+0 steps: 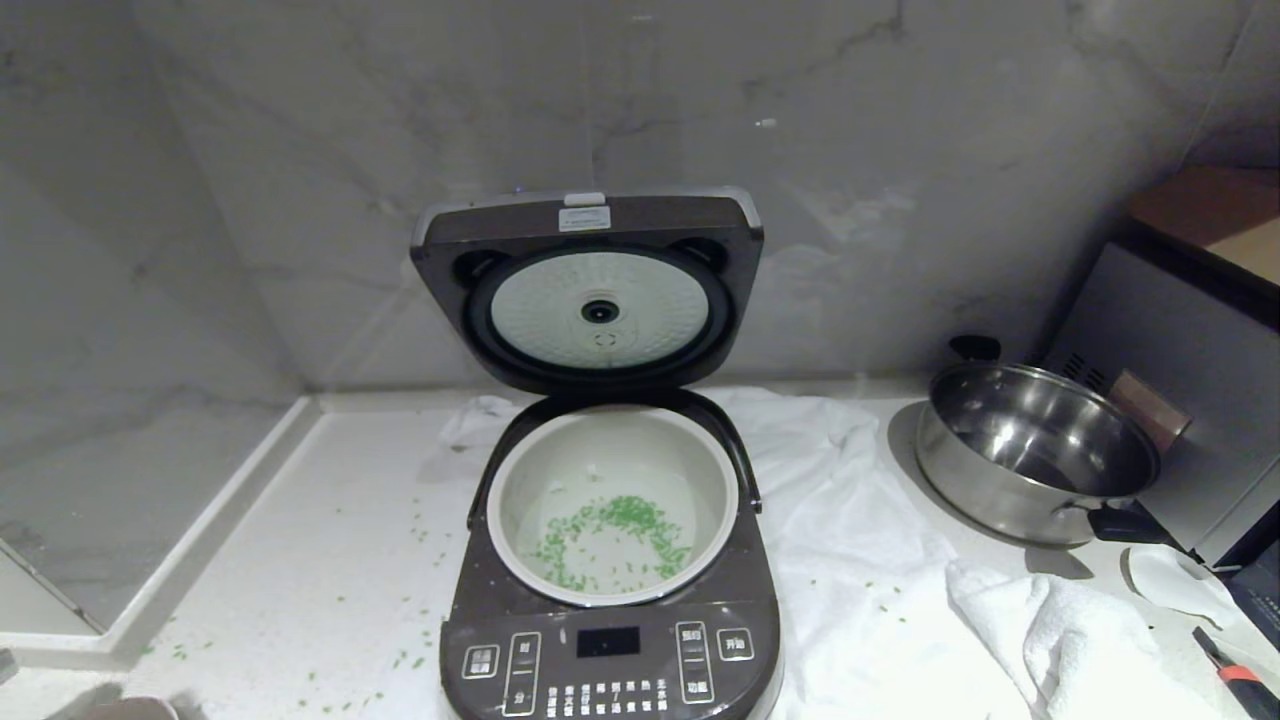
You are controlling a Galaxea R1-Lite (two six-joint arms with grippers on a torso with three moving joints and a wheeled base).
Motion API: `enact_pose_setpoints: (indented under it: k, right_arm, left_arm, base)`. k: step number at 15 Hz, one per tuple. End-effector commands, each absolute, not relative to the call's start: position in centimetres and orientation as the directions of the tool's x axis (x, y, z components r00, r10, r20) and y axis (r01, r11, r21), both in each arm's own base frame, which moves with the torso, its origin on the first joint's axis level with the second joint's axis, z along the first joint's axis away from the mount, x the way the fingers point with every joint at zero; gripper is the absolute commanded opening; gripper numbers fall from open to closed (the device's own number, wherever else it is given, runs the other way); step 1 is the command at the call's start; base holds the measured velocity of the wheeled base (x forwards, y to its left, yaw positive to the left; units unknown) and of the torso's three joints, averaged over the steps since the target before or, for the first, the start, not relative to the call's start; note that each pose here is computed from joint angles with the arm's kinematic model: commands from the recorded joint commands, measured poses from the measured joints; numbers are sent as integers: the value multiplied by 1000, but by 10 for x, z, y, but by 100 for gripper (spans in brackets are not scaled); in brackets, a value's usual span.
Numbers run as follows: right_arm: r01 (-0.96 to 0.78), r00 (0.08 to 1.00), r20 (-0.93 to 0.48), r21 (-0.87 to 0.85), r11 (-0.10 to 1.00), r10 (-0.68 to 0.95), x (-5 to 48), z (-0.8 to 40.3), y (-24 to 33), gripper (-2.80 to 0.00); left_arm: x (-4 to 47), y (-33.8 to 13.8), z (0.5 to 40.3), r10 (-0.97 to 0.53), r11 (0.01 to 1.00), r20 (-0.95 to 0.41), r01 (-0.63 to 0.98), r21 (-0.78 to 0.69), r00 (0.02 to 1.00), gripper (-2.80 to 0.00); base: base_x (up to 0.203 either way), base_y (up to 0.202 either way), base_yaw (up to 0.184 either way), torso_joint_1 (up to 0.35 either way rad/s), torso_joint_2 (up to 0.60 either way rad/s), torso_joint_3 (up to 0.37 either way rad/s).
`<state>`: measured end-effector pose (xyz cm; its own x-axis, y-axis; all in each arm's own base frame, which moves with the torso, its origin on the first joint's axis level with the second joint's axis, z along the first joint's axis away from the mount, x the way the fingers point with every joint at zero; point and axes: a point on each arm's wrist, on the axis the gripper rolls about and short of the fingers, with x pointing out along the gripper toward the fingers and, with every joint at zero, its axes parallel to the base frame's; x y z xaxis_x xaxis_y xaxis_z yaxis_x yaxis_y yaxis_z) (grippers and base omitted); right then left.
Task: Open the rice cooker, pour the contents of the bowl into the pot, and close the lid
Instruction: Pour the water from the bowl into the rice cooker
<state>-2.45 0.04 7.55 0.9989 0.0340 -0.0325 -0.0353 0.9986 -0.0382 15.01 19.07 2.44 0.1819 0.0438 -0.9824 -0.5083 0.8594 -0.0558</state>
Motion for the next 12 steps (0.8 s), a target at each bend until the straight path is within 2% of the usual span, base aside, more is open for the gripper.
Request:
enact_pose_setpoints:
  k: [1, 12]
  right_arm:
    - [-37, 999, -34, -39, 999, 35, -24, 75, 0, -280]
    - [-37, 999, -32, -39, 999, 35, -25, 75, 0, -280]
  left_arm:
    - [146, 184, 25, 35, 863, -984, -501, -59, 177, -280]
    - [139, 139, 28, -42, 907, -985, -407, -108, 169, -280]
  base:
    - [0, 0, 0, 0, 0, 0]
    - [0, 0, 0, 0, 0, 0]
